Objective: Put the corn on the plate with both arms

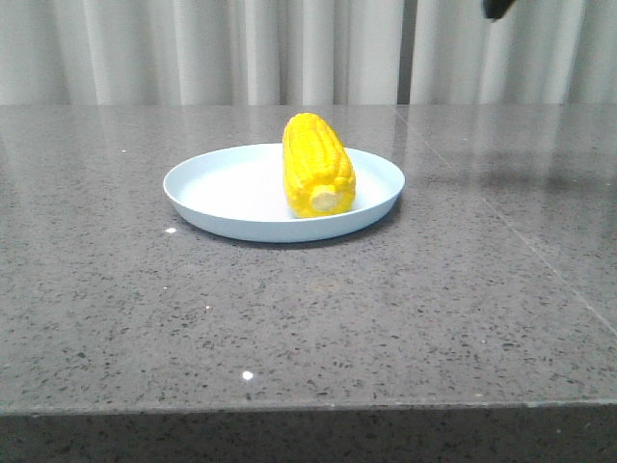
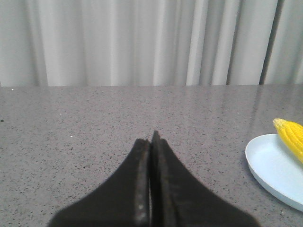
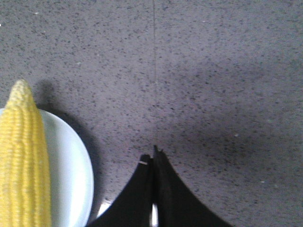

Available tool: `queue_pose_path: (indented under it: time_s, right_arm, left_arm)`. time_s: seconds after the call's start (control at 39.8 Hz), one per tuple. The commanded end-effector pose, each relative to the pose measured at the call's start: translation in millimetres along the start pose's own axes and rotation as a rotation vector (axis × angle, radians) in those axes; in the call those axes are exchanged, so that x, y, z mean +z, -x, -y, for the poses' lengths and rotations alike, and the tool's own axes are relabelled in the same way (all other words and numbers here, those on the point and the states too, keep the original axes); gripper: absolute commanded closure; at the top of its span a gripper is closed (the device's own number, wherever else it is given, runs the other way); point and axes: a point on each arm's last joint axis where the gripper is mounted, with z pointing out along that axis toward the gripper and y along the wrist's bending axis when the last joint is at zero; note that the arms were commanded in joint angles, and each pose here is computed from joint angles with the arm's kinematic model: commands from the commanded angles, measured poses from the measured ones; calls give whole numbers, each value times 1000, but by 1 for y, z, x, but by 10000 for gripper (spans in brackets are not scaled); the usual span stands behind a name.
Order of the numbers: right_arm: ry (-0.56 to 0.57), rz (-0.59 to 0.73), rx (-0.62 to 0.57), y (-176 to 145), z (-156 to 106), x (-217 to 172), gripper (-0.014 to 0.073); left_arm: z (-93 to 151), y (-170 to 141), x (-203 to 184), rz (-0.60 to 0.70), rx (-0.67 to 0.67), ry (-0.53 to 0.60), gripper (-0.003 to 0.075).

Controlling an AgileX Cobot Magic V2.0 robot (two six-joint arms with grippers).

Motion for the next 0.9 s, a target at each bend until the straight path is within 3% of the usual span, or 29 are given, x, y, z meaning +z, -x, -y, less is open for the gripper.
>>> queue_pose_path:
  time_s: [0.0, 0.28, 0.45, 0.6, 0.88]
  right_arm:
    - [24, 93, -34, 2, 20, -32, 659]
    - [-28, 49, -16, -41, 75, -39, 659]
    - [-46, 32, -19, -76, 92, -41, 659]
    - [-13, 132, -38, -108, 99, -41, 659]
    - [-17, 483, -179, -175, 122, -60, 664]
  left_arm:
    - [0, 15, -1, 99, -10, 6, 741]
    - [0, 15, -1, 99, -10, 6, 741]
    - [0, 15, -1, 99, -10, 6, 741]
    - [0, 15, -1, 99, -10, 6, 741]
    - [0, 15, -1, 99, -10, 6, 741]
